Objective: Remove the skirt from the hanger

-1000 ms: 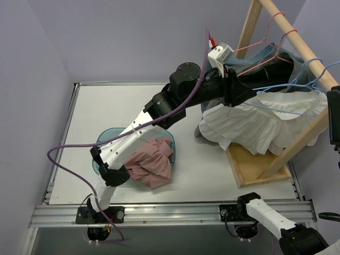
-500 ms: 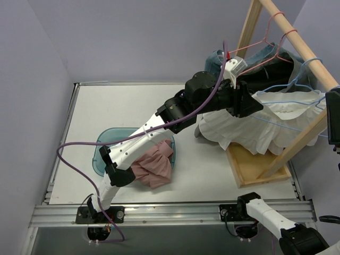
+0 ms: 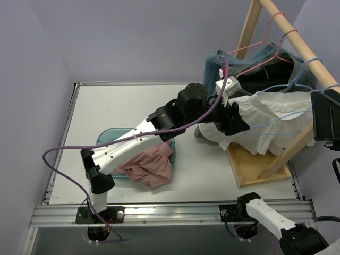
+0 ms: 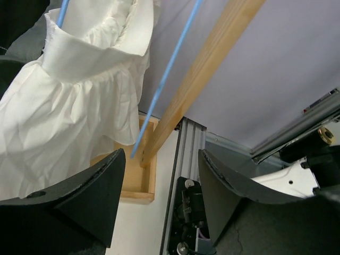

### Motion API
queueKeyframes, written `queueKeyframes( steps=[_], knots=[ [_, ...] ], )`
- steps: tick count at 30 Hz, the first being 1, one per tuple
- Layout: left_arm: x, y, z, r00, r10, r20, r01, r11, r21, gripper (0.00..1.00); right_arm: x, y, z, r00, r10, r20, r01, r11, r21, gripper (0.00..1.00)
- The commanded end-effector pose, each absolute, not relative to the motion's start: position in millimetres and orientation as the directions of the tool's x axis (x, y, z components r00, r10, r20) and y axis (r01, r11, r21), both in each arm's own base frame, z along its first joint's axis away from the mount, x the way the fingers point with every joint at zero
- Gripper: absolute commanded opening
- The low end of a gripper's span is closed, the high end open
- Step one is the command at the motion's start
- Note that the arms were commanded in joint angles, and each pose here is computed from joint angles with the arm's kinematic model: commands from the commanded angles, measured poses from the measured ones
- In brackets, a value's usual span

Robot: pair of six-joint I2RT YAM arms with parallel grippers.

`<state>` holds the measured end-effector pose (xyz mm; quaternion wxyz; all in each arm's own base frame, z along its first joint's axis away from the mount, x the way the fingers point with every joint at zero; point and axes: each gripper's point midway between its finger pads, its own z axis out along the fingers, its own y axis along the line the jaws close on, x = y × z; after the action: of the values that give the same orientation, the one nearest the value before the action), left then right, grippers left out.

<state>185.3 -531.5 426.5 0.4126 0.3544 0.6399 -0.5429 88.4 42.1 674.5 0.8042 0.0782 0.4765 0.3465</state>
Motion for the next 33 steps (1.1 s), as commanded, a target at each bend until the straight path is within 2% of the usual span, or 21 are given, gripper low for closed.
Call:
queueKeyframes(
  steps=[1,4,7,8,9,12,15,24,33],
  knots=[
    [163.8,-499.8,495.5,-0.219,-0.133,-0.967,0.972,0.062,-0.229,0.66,97.5,41.4,672.3,0.306,0.625,-0.718,-0.466,0.756,0.460,0.80],
    [178.8,-483.9,490.3,-0.144,-0.096,-0.985,0.976,0.152,-0.158,0.68,96.8,41.3,671.4,0.303,0.627,-0.718,-0.465,0.755,0.463,0.83],
    [194.7,-471.4,490.0,-0.097,-0.038,-0.995,0.982,0.162,-0.102,0.66,90.7,39.3,673.4,0.311,0.629,-0.713,-0.470,0.754,0.459,0.83],
    [194.4,-466.2,507.5,-0.063,-0.056,-0.996,0.987,0.144,-0.070,0.65,89.9,39.0,673.5,0.313,0.628,-0.713,-0.470,0.754,0.458,0.83],
    [202.7,-469.5,490.5,-0.041,0.007,-0.999,0.991,0.131,-0.040,0.64,89.0,38.7,674.0,0.315,0.628,-0.711,-0.472,0.754,0.457,0.83],
    [200.0,-475.0,491.3,0.088,0.040,-0.995,0.995,0.042,0.089,0.64,90.8,42.2,673.6,0.304,0.628,-0.716,-0.481,0.750,0.453,0.83],
    [207.0,-478.7,477.7,0.132,0.088,-0.987,0.991,0.023,0.135,0.67,92.4,45.6,672.6,0.291,0.629,-0.721,-0.491,0.745,0.451,0.83],
    [243.5,-499.3,449.7,0.107,0.087,-0.990,0.994,0.002,0.107,0.69,91.6,45.2,671.9,0.293,0.625,-0.724,-0.489,0.748,0.448,0.83],
    [253.1,-523.6,427.1,0.066,0.084,-0.994,0.998,-0.025,0.064,0.68,86.6,43.5,671.7,0.296,0.618,-0.728,-0.487,0.753,0.442,0.82]
  ],
)
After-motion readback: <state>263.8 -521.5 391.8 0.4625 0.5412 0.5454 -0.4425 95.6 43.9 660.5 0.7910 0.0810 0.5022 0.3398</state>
